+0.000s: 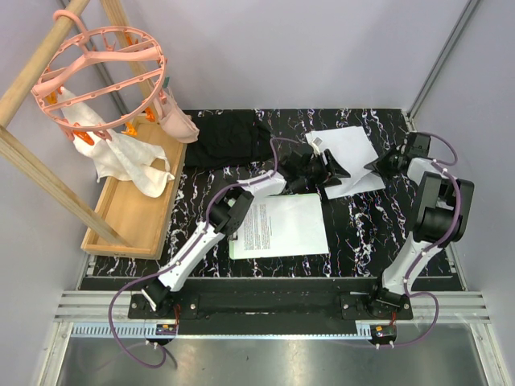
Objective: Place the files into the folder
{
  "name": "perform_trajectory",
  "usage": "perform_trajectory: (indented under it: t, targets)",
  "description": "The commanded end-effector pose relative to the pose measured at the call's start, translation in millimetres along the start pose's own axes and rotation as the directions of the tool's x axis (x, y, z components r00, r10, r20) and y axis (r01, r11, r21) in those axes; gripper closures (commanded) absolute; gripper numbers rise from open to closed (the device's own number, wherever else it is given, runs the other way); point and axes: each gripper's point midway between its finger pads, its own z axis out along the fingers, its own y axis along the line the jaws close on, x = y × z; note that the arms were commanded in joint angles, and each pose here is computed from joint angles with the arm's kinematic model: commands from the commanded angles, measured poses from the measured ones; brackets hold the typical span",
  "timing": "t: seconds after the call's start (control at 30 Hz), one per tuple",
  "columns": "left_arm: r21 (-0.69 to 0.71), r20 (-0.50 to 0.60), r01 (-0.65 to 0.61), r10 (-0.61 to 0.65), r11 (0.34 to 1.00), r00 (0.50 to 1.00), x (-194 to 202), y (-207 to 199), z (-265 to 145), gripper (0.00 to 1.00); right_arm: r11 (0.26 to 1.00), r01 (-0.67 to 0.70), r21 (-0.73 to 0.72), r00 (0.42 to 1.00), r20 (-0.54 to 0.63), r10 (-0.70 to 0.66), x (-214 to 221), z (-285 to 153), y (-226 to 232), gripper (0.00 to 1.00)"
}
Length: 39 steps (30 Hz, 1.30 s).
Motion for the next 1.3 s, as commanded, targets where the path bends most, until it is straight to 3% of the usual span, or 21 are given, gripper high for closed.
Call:
perform_trajectory:
  t: [0.0, 0.17, 0.37, 0.4, 0.47, 0.5, 0.53, 0.7, 0.73, 0.9, 1.07, 1.13, 1.2, 1.27]
  targets:
    - [0.098, -0.009, -0.186, 0.187, 0.978, 0.982, -10, -100, -49, 0.34, 0.993, 0.111, -0.029, 0.990, 0.094, -0.108, -39, -14, 30, 1.00]
    - [0.118, 0.035, -0.359, 0.357, 0.926, 0.933, -4, -179, -122, 0.30, 0.967, 0.235, -0.096, 0.960, 0.181, -0.215, -65, -71, 90, 1.00]
    - [0.077, 0.105, -0.510, 0.502, 0.857, 0.859, 27, -231, -237, 0.29, 0.909, 0.338, -0.242, 0.938, 0.169, -0.304, -25, -122, 165, 1.00]
    - [0.034, 0.073, -0.498, 0.495, 0.866, 0.866, 33, -204, -245, 0.29, 0.889, 0.363, -0.279, 0.931, 0.148, -0.334, -7, -124, 182, 1.00]
    - [0.036, 0.097, -0.524, 0.519, 0.851, 0.849, 45, -210, -278, 0.29, 0.859, 0.393, -0.329, 0.920, 0.131, -0.371, 20, -139, 207, 1.00]
    - [-0.018, 0.069, -0.501, 0.501, 0.865, 0.863, 50, -177, -286, 0.29, 0.847, 0.401, -0.348, 0.915, 0.123, -0.383, 31, -143, 216, 1.00]
    - [-0.034, 0.070, -0.499, 0.500, 0.866, 0.863, 54, -169, -297, 0.29, 0.808, 0.424, -0.408, 0.901, 0.103, -0.421, 60, -154, 240, 1.00]
    - [-0.145, 0.094, -0.468, 0.483, 0.872, 0.870, 72, -120, -359, 0.29, 0.703, 0.400, -0.589, 0.879, 0.027, -0.477, 133, -194, 289, 1.00]
    - [-0.169, 0.107, -0.463, 0.483, 0.870, 0.869, 71, -114, -366, 0.29, 0.655, 0.395, -0.644, 0.864, 0.019, -0.503, 151, -210, 301, 1.00]
    - [-0.233, 0.151, -0.462, 0.501, 0.856, 0.852, 79, -104, -406, 0.29, 0.578, 0.340, -0.741, 0.827, -0.057, -0.560, 195, -237, 294, 1.00]
    - [-0.186, 0.145, -0.596, 0.622, 0.781, 0.770, 94, -124, -425, 0.25, 0.567, 0.303, -0.766, 0.797, -0.122, -0.592, 224, -246, 262, 1.00]
    - [-0.194, 0.155, -0.626, 0.654, 0.755, 0.741, 93, -129, -430, 0.24, 0.498, 0.324, -0.804, 0.746, -0.107, -0.657, 238, -251, 249, 1.00]
    - [-0.207, 0.148, -0.612, 0.643, 0.763, 0.751, 92, -130, -431, 0.23, 0.514, 0.410, -0.754, 0.729, -0.068, -0.681, 240, -235, 225, 1.00]
    - [-0.252, 0.184, -0.496, 0.544, 0.831, 0.819, 82, -129, -430, 0.23, 0.529, 0.435, -0.728, 0.717, -0.075, -0.693, 246, -219, 206, 1.00]
